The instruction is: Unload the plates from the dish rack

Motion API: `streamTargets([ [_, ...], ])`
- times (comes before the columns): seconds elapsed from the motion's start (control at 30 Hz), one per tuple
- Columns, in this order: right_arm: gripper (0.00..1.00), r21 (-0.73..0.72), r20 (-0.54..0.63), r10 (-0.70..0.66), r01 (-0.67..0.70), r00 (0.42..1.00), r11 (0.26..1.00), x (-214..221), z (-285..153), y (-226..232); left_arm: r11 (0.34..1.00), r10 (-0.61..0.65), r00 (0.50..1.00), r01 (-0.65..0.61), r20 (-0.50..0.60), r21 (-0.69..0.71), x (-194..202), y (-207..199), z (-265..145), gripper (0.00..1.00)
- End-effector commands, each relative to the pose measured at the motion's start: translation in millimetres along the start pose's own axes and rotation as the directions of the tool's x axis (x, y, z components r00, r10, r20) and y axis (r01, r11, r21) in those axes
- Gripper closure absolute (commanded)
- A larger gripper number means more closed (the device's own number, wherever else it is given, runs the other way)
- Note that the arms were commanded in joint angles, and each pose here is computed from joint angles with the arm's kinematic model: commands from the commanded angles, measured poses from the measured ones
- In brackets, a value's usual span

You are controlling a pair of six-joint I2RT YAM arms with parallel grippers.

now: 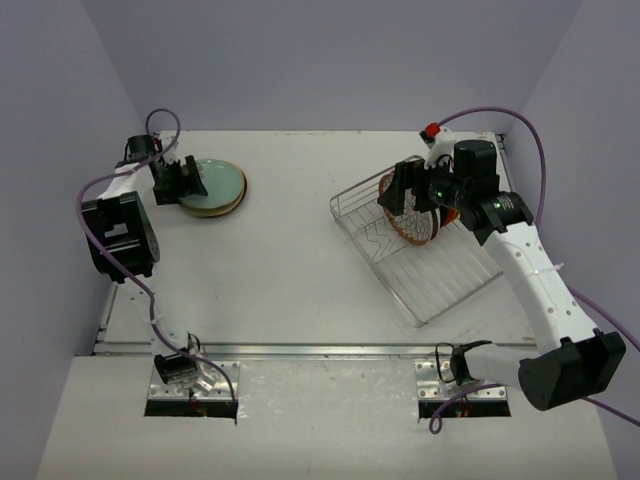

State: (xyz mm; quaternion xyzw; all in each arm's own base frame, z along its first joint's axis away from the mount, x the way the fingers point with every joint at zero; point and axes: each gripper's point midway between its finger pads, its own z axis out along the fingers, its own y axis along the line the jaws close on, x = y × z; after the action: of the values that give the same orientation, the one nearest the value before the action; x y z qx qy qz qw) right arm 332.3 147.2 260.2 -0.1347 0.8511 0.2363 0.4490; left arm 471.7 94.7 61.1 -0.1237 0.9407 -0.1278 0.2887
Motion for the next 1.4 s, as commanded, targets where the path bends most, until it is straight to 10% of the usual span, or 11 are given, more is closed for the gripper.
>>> streamTargets([
  [0.0,0.01,0.006,0.047,-0.028,0.028,0.998,1.0,-18.2,-4.3,0.2,0.988,0.106,0.993,-0.1,0.048,-0.115,-22.8,2.8,-19.8,0.13],
  [0.57,0.02,0.141,0.025,-0.081,0.077,0.996,0.987,-19.2,-1.7,-27.1,0.931,0.335,0.936,-0.312,0.107,-0.192,-41.1,-7.9,-76.3,0.0],
  [0.87,0.38,0.371,-0.113,-0.247,0.271,0.963,0.888,-6.2,4.8,-86.7,0.804,0.593,0.711,-0.543,0.376,-0.242,-38.8,-134.5,-166.7,0.0],
  [1.37,0.52,0.423,-0.229,-0.557,0.597,0.798,0.682,7.0,27.8,-78.3,0.772,0.627,0.659,-0.597,0.415,-0.218,-7.5,-189.1,-178.4,0.0],
])
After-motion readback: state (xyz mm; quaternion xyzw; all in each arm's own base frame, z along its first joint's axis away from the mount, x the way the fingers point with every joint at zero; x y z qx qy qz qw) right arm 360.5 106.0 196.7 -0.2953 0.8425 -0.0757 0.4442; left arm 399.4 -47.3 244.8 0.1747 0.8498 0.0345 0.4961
